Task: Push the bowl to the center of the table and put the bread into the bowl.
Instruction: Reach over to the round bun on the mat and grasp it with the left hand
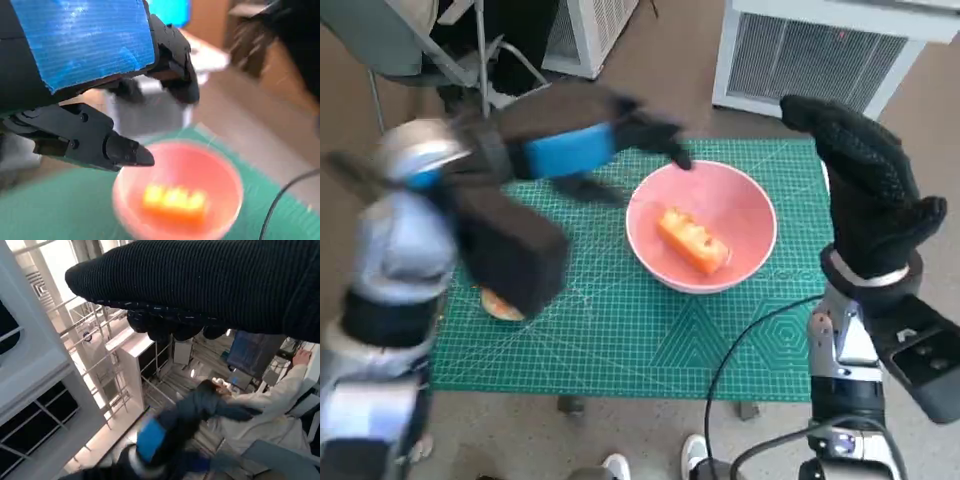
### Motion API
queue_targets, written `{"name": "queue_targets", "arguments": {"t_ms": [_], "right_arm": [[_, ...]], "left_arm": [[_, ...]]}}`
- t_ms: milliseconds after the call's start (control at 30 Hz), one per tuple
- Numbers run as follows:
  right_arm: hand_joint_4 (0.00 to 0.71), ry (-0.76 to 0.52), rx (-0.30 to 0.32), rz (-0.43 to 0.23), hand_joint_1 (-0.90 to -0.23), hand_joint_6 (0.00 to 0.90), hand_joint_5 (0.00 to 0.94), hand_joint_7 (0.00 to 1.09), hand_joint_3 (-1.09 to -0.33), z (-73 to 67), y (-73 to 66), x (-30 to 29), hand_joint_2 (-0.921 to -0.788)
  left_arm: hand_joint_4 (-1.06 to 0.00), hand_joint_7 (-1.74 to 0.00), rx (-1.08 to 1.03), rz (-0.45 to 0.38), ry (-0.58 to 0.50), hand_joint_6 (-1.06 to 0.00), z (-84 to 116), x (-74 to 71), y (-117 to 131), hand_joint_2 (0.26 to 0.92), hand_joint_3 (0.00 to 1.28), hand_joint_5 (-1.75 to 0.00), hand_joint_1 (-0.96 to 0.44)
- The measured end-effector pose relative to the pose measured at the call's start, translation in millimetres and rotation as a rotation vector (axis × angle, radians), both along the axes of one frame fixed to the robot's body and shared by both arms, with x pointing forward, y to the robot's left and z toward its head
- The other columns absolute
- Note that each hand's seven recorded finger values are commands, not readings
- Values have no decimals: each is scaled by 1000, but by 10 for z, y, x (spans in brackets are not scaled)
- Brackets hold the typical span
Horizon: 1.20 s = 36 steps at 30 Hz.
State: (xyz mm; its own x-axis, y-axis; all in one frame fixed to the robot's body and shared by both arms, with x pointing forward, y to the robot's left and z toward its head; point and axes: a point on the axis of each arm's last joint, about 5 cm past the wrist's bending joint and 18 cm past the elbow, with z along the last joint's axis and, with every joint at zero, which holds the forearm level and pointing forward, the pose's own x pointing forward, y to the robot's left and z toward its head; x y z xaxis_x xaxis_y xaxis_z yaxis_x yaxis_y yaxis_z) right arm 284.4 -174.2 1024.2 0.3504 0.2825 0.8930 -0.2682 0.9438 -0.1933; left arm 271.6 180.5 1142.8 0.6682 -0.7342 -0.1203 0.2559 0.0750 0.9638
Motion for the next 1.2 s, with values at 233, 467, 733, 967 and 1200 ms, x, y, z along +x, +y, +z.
{"name": "queue_targets", "arguments": {"t_ms": [233, 467, 733, 967, 1200], "right_arm": [[-1, 10, 9, -7, -569, -1, 443, 615, -801, -21, -6, -4, -921], [-1, 33, 13, 2, -561, -1, 439, 612, -808, -58, 21, 0, -921], [-1, 57, 5, 25, -561, -1, 435, 607, -814, -67, 70, 11, -921], [-1, 68, 3, 29, -559, -1, 435, 604, -817, -72, 68, 11, -921], [-1, 74, -1, 28, -559, -1, 434, 603, -819, -73, 57, 7, -921]], "left_arm": [[-60, -76, 23, 142, 19, -168, -239, -349, 456, 774, 10, -1, -315], [-64, -63, 36, 239, 80, -178, -457, -534, 676, 778, 7, -1, -321], [-64, -46, 51, 296, 136, -185, -630, -543, 709, 783, 5, -1, -323], [-71, -35, 94, 359, 220, -192, -826, -484, 686, 783, 3, -2, -313], [-87, -33, 146, 427, 318, -211, -1078, -377, 663, 783, 2, -5, -292]]}}
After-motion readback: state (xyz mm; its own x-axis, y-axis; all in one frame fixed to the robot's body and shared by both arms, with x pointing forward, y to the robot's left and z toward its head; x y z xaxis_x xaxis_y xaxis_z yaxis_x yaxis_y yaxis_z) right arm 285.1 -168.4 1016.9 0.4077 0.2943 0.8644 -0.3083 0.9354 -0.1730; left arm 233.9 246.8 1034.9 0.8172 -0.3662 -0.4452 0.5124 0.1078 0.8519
